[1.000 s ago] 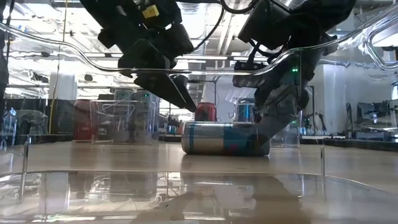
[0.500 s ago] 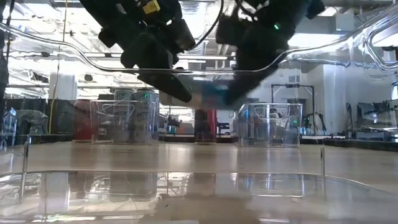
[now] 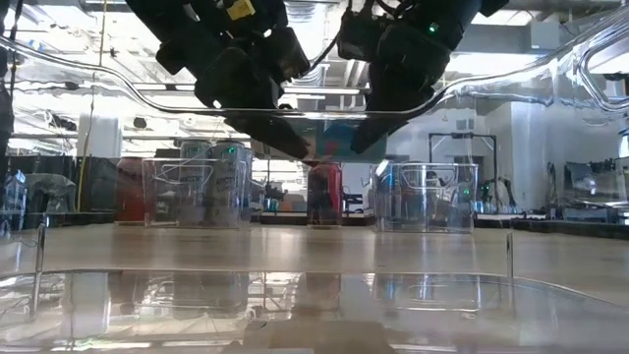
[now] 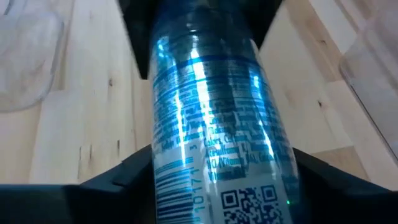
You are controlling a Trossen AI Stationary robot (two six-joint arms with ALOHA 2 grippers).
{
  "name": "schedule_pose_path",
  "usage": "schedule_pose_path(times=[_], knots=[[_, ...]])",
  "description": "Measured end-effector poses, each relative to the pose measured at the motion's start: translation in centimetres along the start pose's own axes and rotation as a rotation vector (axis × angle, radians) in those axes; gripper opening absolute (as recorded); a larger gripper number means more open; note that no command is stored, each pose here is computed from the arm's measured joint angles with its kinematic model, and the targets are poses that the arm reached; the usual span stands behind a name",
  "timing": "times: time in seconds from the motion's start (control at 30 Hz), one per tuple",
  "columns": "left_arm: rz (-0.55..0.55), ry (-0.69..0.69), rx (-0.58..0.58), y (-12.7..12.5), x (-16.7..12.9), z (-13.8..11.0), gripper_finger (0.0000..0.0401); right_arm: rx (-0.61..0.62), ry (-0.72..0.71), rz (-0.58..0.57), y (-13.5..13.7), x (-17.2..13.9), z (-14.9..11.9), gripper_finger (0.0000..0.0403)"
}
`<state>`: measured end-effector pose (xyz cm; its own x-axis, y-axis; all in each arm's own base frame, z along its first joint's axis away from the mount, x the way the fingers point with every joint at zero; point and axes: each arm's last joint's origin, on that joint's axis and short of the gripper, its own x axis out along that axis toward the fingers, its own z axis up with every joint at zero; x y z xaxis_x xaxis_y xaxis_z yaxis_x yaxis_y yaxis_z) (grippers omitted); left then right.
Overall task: Sort soda cans
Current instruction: Put the left blue soda can into the top right transparent bin
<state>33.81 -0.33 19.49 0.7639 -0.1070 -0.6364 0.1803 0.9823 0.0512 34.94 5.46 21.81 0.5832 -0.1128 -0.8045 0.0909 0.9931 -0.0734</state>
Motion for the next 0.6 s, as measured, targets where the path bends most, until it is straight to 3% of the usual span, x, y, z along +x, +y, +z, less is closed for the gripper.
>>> schedule_pose_path(times=[0.1,0.27,0.43,0.6], knots=[[0.012,-0.005,-0.022,0.1,0.0,0.0,0.0224,0.02,0.001,-0.013,-0.1,0.0,0.0,0.0234],[0.009,-0.013,-0.027,0.2,0.0,0.1,0.0222,0.038,0.004,-0.012,-0.3,0.0,0.0,0.0238],[-0.002,-0.03,-0.008,0.1,-0.2,0.3,0.0222,0.034,-0.009,-0.003,0.4,-0.7,0.0,0.0275],[-0.036,-0.051,-0.003,0.0,-0.5,0.6,0.0222,0.024,-0.116,-0.059,1.4,-3.9,0.4,0.0313]])
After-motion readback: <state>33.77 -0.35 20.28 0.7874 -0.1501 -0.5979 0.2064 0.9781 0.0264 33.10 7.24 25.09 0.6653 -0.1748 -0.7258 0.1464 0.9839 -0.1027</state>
